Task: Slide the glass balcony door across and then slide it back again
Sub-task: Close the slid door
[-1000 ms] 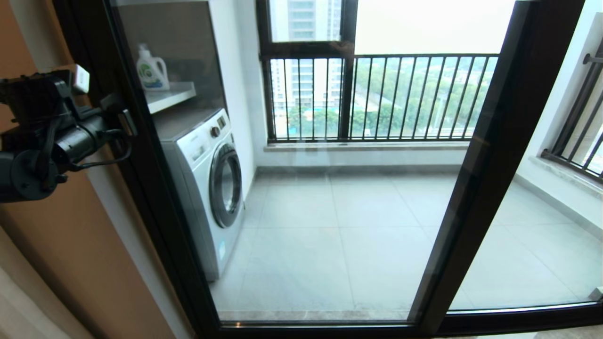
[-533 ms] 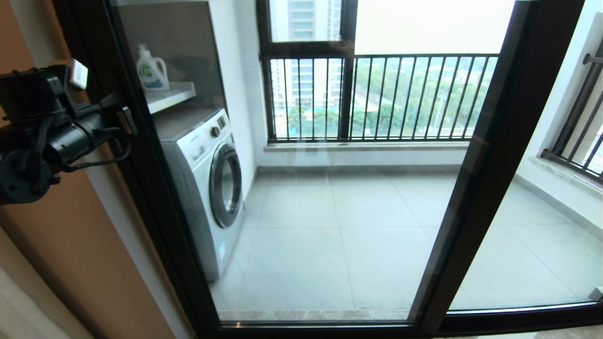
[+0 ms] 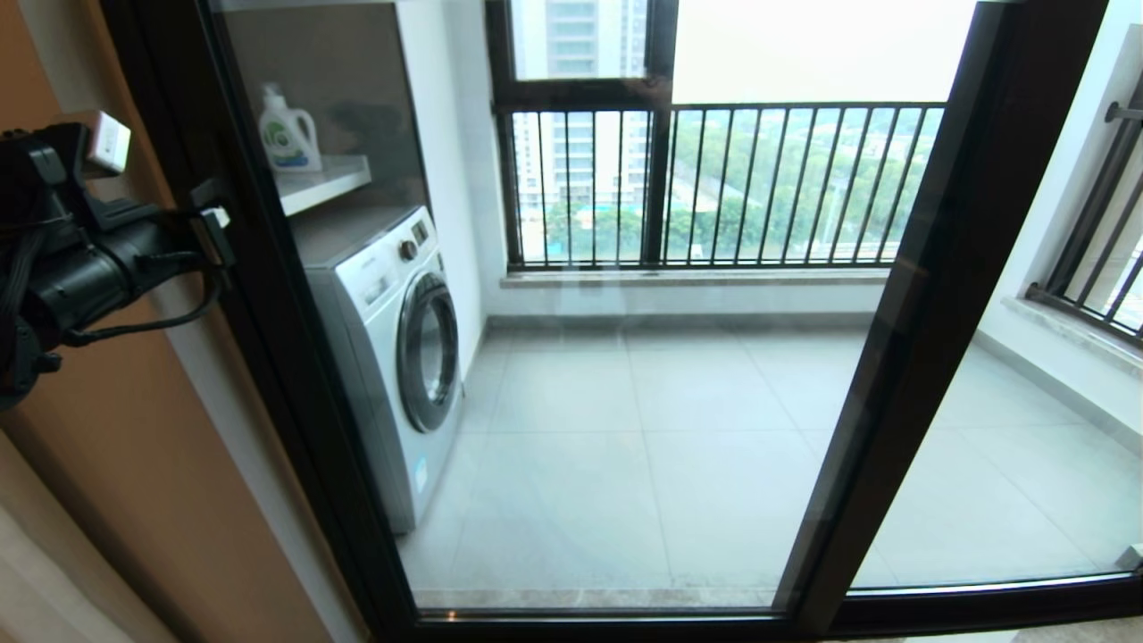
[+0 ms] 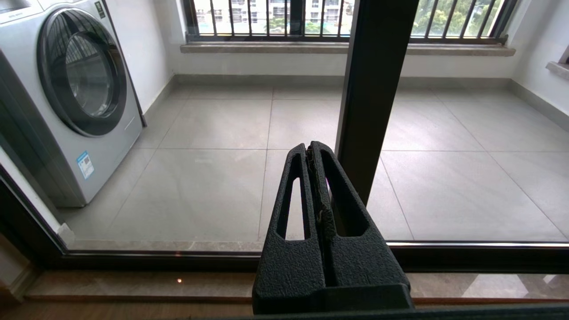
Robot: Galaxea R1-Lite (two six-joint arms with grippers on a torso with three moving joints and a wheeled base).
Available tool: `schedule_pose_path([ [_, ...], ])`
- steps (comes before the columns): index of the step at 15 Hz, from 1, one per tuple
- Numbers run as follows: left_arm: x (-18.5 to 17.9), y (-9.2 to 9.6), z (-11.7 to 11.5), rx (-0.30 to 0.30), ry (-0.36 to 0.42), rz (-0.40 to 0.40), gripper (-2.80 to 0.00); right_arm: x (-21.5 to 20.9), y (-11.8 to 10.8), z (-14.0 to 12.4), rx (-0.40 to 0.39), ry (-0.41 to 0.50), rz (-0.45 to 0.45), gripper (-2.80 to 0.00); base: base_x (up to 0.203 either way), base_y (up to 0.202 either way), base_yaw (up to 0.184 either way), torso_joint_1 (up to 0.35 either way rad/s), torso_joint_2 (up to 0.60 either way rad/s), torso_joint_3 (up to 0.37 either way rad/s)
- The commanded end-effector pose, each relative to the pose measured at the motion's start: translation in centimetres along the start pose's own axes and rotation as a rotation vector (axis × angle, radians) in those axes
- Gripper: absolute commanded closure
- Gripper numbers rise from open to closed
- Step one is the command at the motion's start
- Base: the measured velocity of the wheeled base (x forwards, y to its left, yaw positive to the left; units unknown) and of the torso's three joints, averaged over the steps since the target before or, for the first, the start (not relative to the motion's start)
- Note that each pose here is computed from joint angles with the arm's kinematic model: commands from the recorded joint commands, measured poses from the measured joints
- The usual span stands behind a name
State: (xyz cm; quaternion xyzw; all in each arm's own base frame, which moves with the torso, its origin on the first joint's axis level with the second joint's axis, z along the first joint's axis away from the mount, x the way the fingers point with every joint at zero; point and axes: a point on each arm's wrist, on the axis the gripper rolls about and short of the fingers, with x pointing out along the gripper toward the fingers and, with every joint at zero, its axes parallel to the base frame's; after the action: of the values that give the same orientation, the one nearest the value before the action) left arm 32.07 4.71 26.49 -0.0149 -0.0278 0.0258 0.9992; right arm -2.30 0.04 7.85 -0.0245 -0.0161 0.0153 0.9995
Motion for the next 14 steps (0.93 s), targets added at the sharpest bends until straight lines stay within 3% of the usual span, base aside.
schedule_pose_path([
  [1,-1.3,2.2,-0.4,0.017,-0.017,-0.029,0.0,0.1,0.0,-0.3,0.0,0.013,0.001,0.0,0.0,0.0,0.0,0.0,0.0,0.0],
  [2,-1.7,3.5,-0.7,0.035,-0.037,-0.05,0.0,0.1,0.0,-0.3,0.0,0.013,0.001,0.0,0.0,0.0,0.0,0.0,0.0,0.0],
  [5,-1.7,6.2,-1.9,0.044,-0.026,-0.014,0.0,0.1,0.0,-0.3,-0.002,0.013,0.001,0.0,0.0,0.0,0.0,0.0,0.0,0.0],
  [11,0.3,6.5,-3.9,0.034,0.023,-0.029,0.0,0.1,0.0,-0.3,-0.002,0.013,0.001,0.0,0.0,0.0,0.0,0.0,0.0,0.0],
  [14,1.8,6.5,-5.0,0.061,0.042,-0.04,0.0,0.1,0.0,-0.3,0.0,0.013,0.001,0.0,0.0,0.0,0.0,0.0,0.0,0.0],
])
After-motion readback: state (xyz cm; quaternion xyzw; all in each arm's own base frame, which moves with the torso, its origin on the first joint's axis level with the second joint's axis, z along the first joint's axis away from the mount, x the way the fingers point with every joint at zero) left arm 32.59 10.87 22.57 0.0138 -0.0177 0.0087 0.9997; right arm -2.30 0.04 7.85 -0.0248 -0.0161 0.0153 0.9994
